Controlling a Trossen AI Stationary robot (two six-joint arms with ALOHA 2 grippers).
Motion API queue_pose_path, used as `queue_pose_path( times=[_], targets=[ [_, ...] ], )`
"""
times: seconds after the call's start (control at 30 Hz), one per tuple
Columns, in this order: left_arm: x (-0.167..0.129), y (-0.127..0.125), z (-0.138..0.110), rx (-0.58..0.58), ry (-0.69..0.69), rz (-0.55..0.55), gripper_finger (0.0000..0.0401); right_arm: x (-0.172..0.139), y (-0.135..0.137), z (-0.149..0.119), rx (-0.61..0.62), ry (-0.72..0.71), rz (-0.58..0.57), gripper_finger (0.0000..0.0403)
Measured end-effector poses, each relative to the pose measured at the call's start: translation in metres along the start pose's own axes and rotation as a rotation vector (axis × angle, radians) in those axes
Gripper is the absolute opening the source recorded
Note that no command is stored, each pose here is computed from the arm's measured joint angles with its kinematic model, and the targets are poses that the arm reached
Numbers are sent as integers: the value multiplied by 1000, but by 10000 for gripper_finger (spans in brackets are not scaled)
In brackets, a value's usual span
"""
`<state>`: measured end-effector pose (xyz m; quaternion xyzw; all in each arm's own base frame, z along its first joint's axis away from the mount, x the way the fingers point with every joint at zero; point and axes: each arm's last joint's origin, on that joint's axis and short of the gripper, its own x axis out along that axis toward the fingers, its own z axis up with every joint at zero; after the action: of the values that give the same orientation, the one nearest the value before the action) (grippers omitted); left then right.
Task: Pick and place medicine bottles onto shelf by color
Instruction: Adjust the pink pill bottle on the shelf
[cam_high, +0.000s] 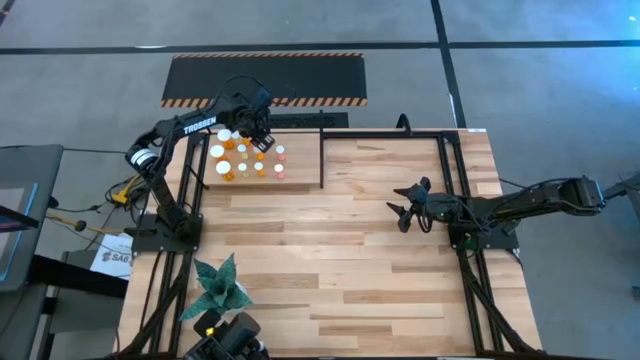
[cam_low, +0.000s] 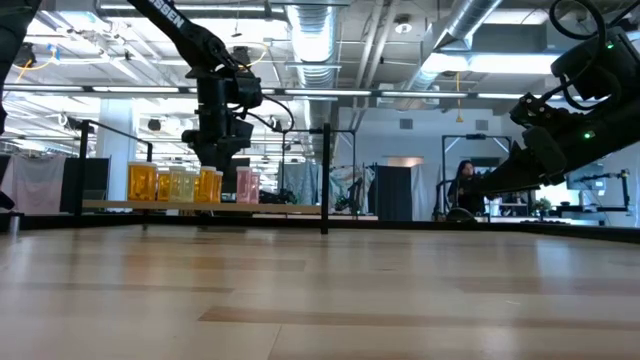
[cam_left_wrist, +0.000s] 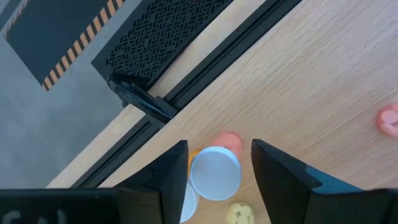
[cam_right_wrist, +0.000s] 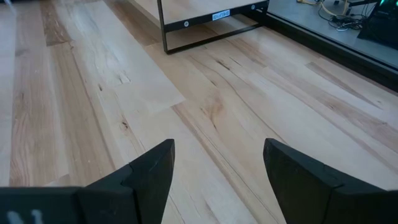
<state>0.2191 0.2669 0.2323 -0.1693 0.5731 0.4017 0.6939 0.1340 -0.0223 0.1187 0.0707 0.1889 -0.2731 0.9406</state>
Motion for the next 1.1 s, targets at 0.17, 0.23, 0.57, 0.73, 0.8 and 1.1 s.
queue_pose_path(
  times=[0.17, 0.23, 0.57, 0.73, 0.8, 1.1],
  targets=[
    [0, 0, 0, 0, 0, 4, 152, 0, 0, 0, 0, 0, 0, 270],
    [0, 1, 0, 4, 1, 9, 146, 0, 0, 0, 0, 0, 0, 270],
    [0, 1, 0, 5, 0, 13, 123, 0, 0, 0, 0, 0, 0, 270],
    [0, 1, 0, 4, -3, 15, 111, 0, 0, 0, 0, 0, 0, 270],
    [0, 1, 0, 4, -3, 15, 107, 0, 0, 0, 0, 0, 0, 270],
    [0, 0, 1, -17, -11, 12, 103, 0, 0, 0, 0, 0, 0, 270]
  ],
)
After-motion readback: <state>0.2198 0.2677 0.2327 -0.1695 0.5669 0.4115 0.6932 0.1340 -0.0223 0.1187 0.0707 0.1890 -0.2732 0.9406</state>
